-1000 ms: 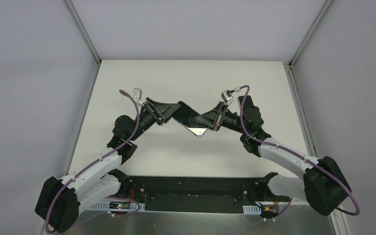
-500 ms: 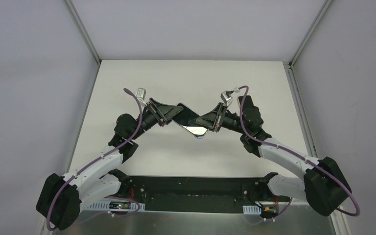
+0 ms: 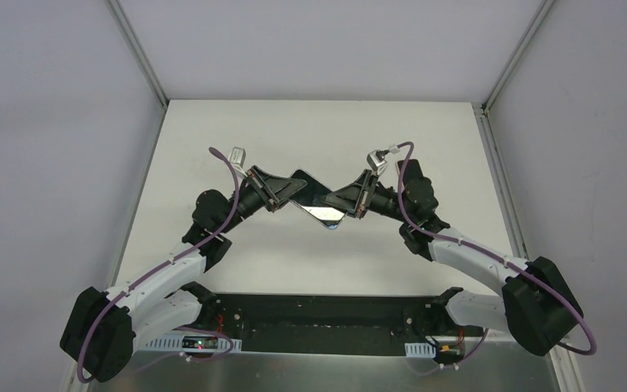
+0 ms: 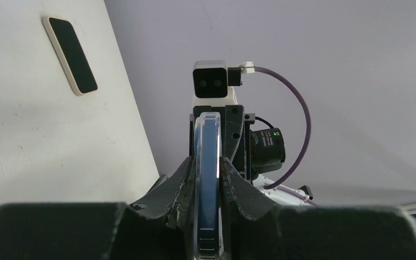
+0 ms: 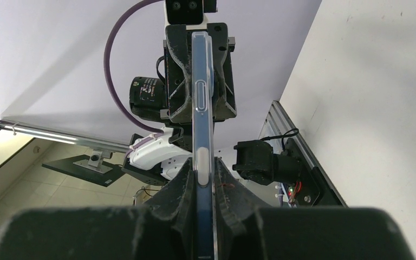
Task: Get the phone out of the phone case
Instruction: Adjust the phone.
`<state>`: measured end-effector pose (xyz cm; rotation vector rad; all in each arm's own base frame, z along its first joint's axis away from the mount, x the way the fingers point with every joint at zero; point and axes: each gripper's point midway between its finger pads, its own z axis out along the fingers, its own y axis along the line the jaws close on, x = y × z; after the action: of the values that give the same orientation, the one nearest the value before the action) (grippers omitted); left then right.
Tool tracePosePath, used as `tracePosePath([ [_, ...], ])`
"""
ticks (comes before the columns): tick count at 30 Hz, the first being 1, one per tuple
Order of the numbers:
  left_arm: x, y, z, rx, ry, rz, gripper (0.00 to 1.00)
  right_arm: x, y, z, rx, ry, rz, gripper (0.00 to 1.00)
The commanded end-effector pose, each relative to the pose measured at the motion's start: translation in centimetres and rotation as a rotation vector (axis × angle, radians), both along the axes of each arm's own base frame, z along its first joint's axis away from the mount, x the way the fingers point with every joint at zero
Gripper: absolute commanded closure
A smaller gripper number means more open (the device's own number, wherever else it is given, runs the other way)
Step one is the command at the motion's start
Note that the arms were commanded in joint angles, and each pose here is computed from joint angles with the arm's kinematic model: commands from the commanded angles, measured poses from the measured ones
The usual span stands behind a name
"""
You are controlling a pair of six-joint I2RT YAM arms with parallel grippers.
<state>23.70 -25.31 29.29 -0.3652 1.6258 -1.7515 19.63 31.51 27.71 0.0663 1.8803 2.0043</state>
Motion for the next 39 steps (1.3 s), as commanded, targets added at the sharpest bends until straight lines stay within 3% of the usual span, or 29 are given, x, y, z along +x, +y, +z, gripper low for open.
tracePosePath([
  [1,-1.3,-0.2,3.7,-0.055,-0.115,-0.040,0.85,-0.3,-0.2,3.5,0.087,-0.106,0.002,1.00],
  [8,-1.3,-0.1,3.8,-0.058,-0.115,-0.036,1.00,-0.6,-0.3,3.2,0.076,-0.103,0.010,0.97],
  [10,-1.2,0.0,3.8,-0.060,-0.113,-0.027,1.00,-0.7,-0.3,2.9,0.066,-0.096,0.010,0.81],
  [16,-0.5,0.7,3.4,-0.070,-0.100,0.030,1.00,-0.8,-0.6,2.1,0.021,-0.080,-0.002,0.15],
  [18,-0.4,0.7,3.7,-0.074,-0.104,0.036,1.00,-0.9,-0.7,1.8,-0.003,-0.083,-0.005,0.02],
  [25,-0.3,0.9,5.8,-0.101,-0.138,0.049,1.00,-1.1,-2.1,0.0,-0.146,-0.095,-0.075,0.00],
  [31,-0.3,1.2,8.3,-0.114,-0.200,0.055,1.00,1.2,-6.0,-3.2,-0.308,-0.047,-0.321,0.00],
  [39,1.1,1.7,8.3,-0.119,-0.177,0.091,1.00,2.0,-11.0,-3.4,-0.292,-0.058,-0.548,0.00],
])
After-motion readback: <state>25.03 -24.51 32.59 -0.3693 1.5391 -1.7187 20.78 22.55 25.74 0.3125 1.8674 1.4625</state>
